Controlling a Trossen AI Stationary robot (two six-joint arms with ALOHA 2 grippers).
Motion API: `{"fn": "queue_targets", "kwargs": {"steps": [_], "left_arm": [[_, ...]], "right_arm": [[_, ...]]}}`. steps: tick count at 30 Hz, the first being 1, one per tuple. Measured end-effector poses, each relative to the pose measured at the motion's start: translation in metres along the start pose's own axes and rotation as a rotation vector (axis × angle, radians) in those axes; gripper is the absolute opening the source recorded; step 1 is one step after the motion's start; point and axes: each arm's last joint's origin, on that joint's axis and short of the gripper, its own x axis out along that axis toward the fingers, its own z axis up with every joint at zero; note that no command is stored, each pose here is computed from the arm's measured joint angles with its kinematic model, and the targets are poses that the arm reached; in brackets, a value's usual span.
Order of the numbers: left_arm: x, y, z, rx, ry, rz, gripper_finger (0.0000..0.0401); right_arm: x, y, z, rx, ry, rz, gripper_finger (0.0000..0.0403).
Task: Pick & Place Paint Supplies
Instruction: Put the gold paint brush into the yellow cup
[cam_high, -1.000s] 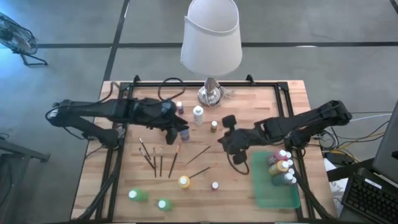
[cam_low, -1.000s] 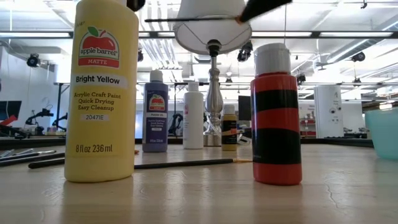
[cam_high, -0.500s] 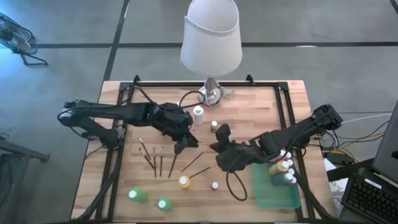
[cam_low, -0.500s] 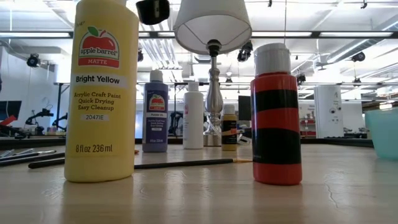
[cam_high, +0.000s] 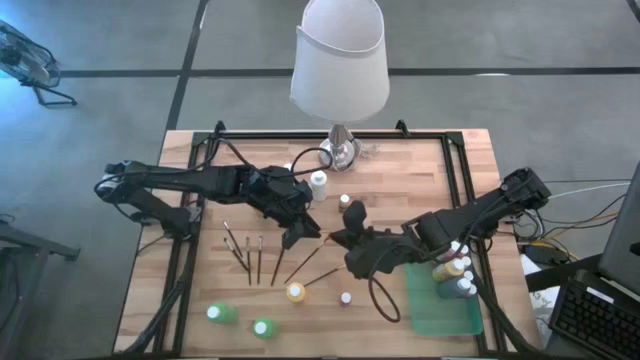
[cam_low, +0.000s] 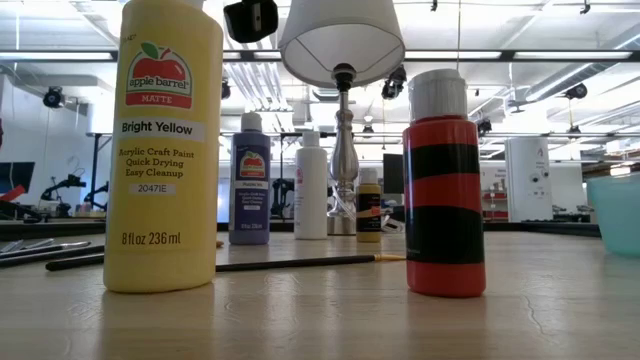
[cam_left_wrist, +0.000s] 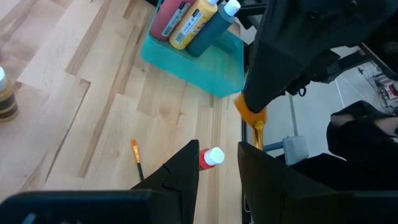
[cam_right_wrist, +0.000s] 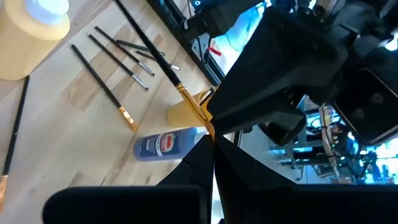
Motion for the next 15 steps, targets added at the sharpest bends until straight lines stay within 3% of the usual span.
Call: {"fn": "queue_targets", "kwargs": {"steps": [15], "left_arm": [[-0.001,-0.003,0.002,0.032,-0.011,-0.042,0.0115]], "right_arm": [[0.013,-0.008,-0.002,0.041,-0.003,-0.034,0.0008]]}}
